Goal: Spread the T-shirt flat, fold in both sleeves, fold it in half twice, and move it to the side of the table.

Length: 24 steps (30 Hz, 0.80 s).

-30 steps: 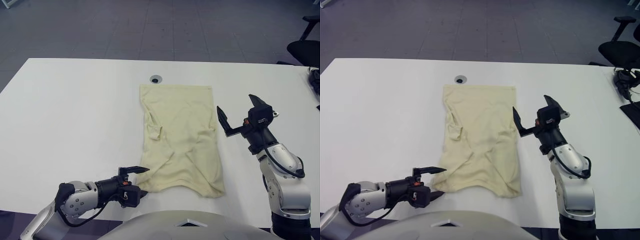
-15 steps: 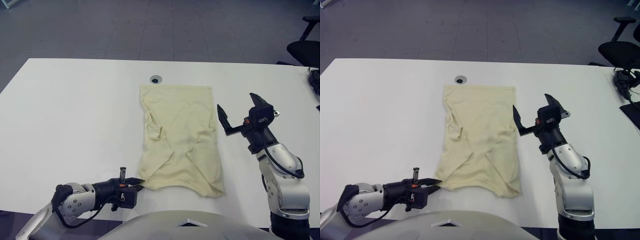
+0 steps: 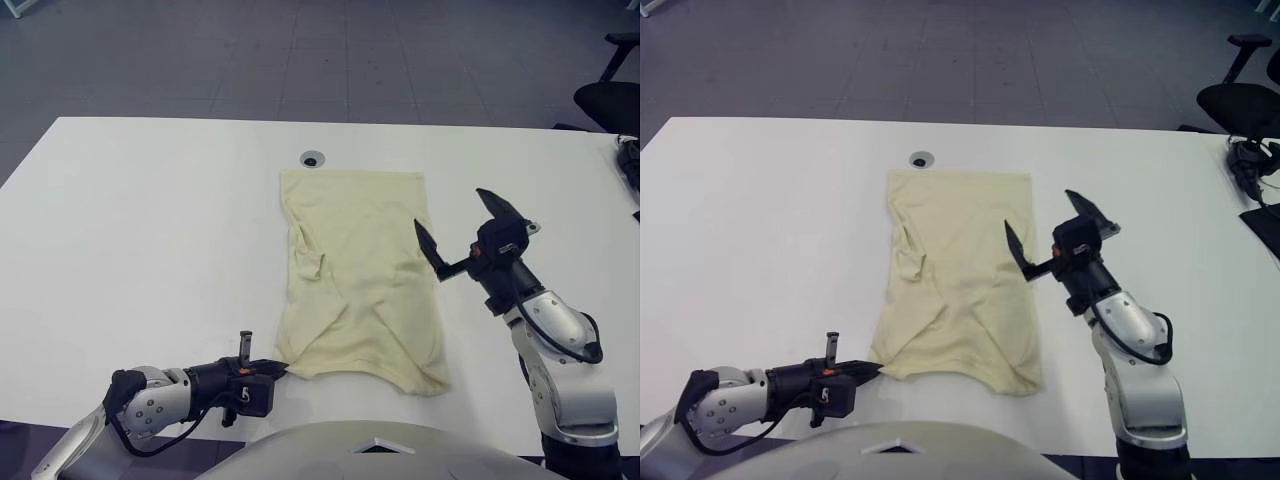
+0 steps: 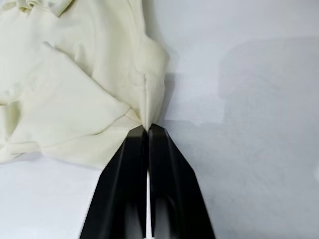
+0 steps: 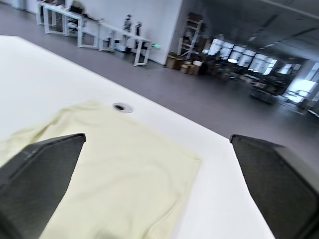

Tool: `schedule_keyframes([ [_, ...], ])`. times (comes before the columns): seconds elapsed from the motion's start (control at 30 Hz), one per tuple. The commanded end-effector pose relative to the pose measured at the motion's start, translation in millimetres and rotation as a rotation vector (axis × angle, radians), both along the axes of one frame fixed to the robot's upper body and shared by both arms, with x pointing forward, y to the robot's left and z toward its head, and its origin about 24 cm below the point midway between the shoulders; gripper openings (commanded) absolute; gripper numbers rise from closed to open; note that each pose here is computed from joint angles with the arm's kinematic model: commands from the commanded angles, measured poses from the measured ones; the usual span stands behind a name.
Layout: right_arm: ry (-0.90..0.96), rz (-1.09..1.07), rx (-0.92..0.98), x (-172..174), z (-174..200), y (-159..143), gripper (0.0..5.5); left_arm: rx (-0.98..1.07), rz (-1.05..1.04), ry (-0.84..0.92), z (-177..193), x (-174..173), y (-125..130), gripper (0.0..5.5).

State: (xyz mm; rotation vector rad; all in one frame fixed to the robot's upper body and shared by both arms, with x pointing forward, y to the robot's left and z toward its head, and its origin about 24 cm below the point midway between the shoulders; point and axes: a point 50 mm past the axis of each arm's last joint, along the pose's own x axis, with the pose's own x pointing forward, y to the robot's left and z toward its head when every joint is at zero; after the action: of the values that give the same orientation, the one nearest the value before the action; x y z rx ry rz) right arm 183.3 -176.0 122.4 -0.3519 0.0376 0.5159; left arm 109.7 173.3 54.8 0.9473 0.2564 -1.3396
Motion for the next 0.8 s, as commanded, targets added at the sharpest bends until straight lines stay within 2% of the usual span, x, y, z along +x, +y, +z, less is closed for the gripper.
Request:
schedule_keyframes([
  [0.03,0.21,0.253,-0.095,-42.4,5.9,4.5,5.4,0.081,0.035,0.09,-14.3,-6.6,9.1,0.01],
  [0.13,0.432,0.441,-0.199,-76.6,3.0,-1.0,5.4,0.07,0.037,0.089,-12.8,-7.9,7.4,0.01],
  [0.23,0.604,0.515,-0.304,-93.7,-5.6,-9.3,5.4,0.056,0.045,0.085,-11.3,-10.7,4.4,0.01],
  [0.43,0.659,0.493,-0.476,-96.6,-20.8,-12.9,5.4,0.052,0.041,0.08,-10.5,-12.0,0.9,0.01],
  [0.8,0.685,0.465,-0.614,-89.1,-41.2,-18.5,3.53,0.042,0.042,0.077,-9.6,-15.7,-3.3,0.0],
])
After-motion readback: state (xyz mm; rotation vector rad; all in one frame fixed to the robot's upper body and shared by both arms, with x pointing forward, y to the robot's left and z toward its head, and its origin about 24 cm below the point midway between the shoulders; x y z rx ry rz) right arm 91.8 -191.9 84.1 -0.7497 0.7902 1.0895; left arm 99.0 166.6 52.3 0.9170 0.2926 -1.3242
